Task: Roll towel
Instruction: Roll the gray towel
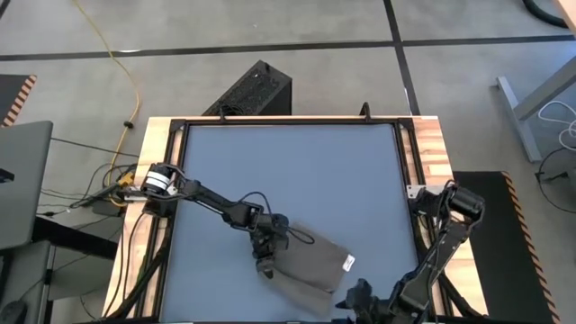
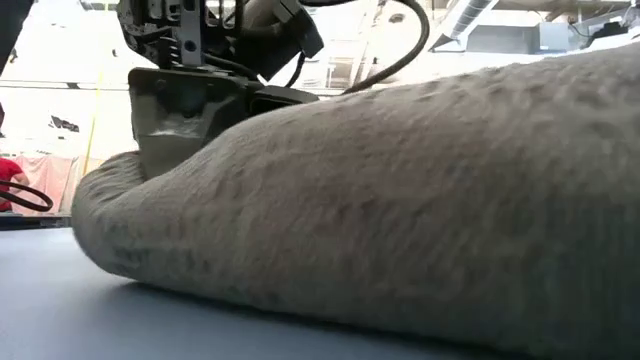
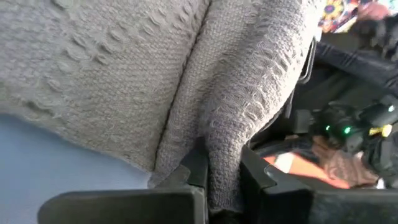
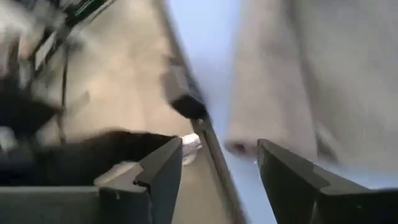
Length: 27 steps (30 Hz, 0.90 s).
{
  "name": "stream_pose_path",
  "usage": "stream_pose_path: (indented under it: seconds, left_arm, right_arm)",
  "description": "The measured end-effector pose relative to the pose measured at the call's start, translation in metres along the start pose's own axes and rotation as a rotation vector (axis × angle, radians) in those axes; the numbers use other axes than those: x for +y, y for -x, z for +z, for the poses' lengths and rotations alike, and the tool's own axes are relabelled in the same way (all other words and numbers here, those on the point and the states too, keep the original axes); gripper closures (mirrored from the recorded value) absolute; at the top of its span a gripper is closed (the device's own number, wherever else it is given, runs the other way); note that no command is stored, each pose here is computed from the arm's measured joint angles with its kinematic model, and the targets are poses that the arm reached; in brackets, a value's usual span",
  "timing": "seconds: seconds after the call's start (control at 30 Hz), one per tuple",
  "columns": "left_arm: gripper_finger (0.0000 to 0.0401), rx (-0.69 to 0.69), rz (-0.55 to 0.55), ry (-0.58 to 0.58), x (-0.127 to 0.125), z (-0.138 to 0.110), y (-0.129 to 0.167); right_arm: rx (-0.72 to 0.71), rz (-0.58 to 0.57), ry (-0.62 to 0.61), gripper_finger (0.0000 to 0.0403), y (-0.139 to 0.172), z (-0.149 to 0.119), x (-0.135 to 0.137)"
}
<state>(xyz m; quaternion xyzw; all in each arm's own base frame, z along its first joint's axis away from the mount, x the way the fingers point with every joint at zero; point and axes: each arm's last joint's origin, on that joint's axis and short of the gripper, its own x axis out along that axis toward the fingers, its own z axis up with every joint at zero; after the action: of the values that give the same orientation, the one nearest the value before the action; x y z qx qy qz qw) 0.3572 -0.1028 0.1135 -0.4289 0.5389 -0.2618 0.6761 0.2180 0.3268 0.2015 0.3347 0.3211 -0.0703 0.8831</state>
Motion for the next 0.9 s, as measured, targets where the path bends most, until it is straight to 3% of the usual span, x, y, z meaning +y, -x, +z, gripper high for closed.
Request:
stream_pose_path:
  seconds: [0.1, 0.2, 0.43, 0.53, 0.9]
  left_arm:
    - [0.0378, -0.007, -0.011, 0.023, 0.001, 0.002, 0.003]
    - [0.0378, 0.002, -0.031, 0.059, 0.002, 0.004, 0.005]
    - [0.0377, 0.026, -0.053, 0.12, 0.002, 0.004, 0.006]
    - [0.0377, 0.045, -0.069, 0.145, 0.002, 0.004, 0.006]
    - [0.0376, 0.07, -0.128, 0.187, 0.004, 0.009, 0.013]
  right_arm:
    - [-0.058, 0.071, 0.296, 0.0169, -0.008, 0.006, 0.009]
    - [-0.099, 0.075, 0.434, 0.0174, -0.018, 0.017, 0.011]
    - [-0.03, 0.015, 0.506, 0.0191, -0.034, 0.029, 0.0]
    - [0.05, 0.018, 0.468, 0.0196, -0.041, 0.026, -0.004]
    - [0.111, -0.091, 0.514, 0.0234, -0.08, 0.004, -0.024]
